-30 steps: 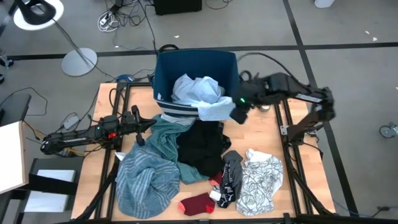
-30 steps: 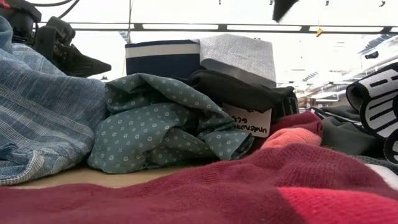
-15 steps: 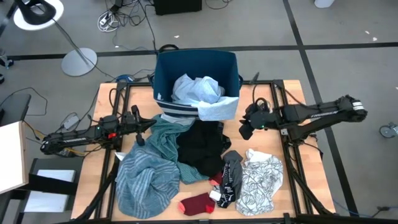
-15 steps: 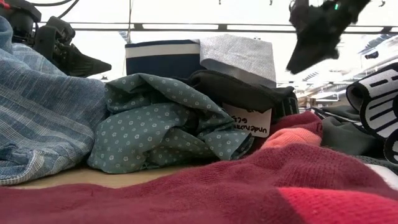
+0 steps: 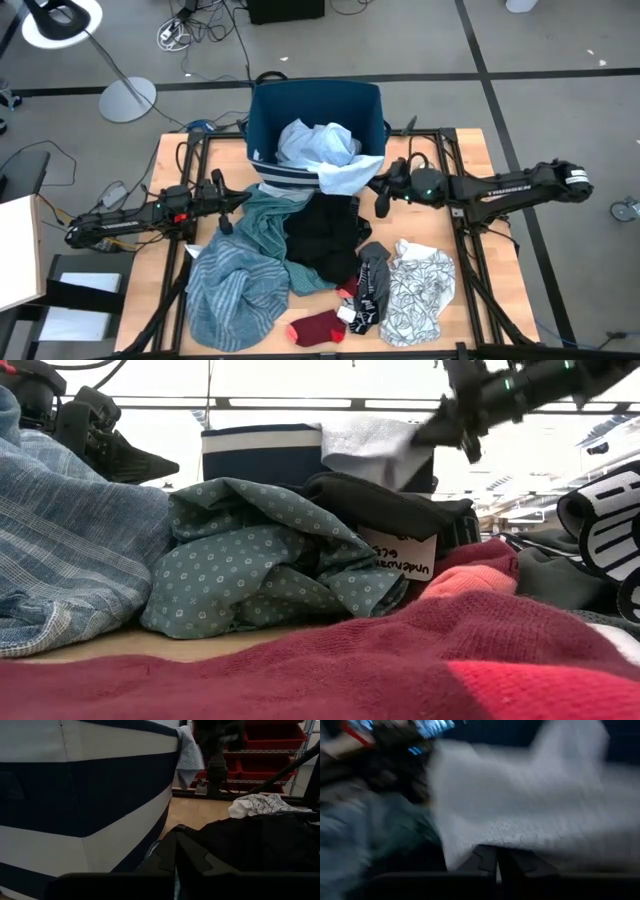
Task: Sort clothes
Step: Put the light blue shirt into the blue laundry bin
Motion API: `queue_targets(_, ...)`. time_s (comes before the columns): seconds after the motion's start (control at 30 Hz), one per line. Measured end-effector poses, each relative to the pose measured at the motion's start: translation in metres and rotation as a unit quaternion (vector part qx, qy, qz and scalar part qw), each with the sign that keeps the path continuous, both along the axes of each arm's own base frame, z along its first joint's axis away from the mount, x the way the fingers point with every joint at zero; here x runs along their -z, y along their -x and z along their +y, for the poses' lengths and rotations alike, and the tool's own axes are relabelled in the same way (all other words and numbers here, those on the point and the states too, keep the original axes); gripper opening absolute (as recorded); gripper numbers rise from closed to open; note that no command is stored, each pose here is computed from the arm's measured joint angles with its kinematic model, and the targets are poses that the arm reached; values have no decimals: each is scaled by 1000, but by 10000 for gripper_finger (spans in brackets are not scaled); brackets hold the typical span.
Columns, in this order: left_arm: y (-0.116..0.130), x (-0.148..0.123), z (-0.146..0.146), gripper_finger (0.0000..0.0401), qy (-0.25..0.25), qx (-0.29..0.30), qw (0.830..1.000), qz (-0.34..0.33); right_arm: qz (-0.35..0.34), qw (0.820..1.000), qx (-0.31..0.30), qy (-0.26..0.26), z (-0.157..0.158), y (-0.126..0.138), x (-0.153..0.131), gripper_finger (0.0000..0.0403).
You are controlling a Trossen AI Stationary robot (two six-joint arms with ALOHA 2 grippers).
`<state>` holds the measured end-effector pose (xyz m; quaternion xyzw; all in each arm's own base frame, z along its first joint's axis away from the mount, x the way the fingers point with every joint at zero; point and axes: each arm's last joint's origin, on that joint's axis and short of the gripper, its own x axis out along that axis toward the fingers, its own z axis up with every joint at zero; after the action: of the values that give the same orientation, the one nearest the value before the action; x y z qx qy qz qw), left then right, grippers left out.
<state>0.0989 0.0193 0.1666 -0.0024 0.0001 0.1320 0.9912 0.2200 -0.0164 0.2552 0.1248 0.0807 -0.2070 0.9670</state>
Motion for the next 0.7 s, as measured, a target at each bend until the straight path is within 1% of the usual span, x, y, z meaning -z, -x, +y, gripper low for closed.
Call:
queue_targets(0.07,0,0,0,12,0,0,1000,0,-29,999,-10,15,1,-4,-18,11)
queue_targets(0.2,0,0,0,12,0,0,1000,0,-58,996,-22,72,2,-10,-54,4)
queue_targets(0.3,0,0,0,12,0,0,1000,-1,-73,990,-19,117,-1,-18,-81,3)
queue_targets(0.37,0,0,0,12,0,0,1000,-2,-69,986,-10,149,-7,-25,-95,2)
queue_targets(0.43,0,-1,0,12,-1,0,1000,-3,-70,982,6,175,-16,-35,-110,2)
queue_targets(0.53,0,-1,0,12,-1,0,1000,-4,-64,977,37,198,-36,-53,-126,2)
queue_targets(0.6,0,-1,0,12,-1,0,1000,-4,-56,975,58,205,-51,-67,-131,1)
queue_targets(0.7,0,-1,0,12,-1,0,1000,-5,-33,974,87,204,-76,-86,-132,1)
